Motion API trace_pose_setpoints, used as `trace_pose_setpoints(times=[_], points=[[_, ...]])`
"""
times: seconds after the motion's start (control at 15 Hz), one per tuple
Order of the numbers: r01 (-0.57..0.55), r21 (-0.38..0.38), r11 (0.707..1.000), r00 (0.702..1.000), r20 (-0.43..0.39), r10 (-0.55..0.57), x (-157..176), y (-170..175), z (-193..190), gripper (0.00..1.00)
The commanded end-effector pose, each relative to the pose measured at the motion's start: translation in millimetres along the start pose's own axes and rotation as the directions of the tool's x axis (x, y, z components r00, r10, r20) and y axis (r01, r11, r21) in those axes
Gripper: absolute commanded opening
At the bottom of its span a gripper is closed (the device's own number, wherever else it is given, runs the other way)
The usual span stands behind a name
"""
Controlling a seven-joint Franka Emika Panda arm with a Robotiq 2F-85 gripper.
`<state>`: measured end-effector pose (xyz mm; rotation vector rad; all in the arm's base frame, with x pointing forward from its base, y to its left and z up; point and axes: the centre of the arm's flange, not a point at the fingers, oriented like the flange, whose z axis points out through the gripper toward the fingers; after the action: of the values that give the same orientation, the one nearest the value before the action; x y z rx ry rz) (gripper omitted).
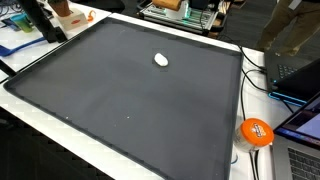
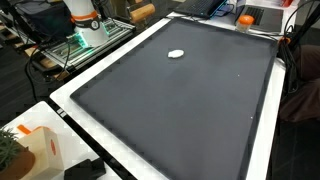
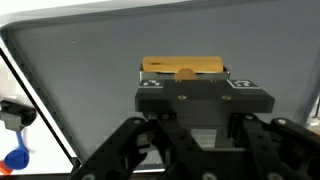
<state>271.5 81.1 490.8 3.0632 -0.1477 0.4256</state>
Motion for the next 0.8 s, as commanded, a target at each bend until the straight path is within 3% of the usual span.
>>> trace_pose_setpoints(times=[0.0, 0.13, 0.2, 0.73], points=[[0.001, 0.001, 1.0, 1.0, -0.004, -0.001, 0, 0, -2, 0.47], [0.001, 0.001, 1.0, 1.0, -0.005, -0.001, 0, 0, -2, 0.47], [0.001, 0.001, 1.0, 1.0, -0.005, -0.001, 0, 0, -2, 0.22], [-0.051, -0.011, 0.999, 0.989, -0.142, 0.049, 48, -35, 32, 0.22]])
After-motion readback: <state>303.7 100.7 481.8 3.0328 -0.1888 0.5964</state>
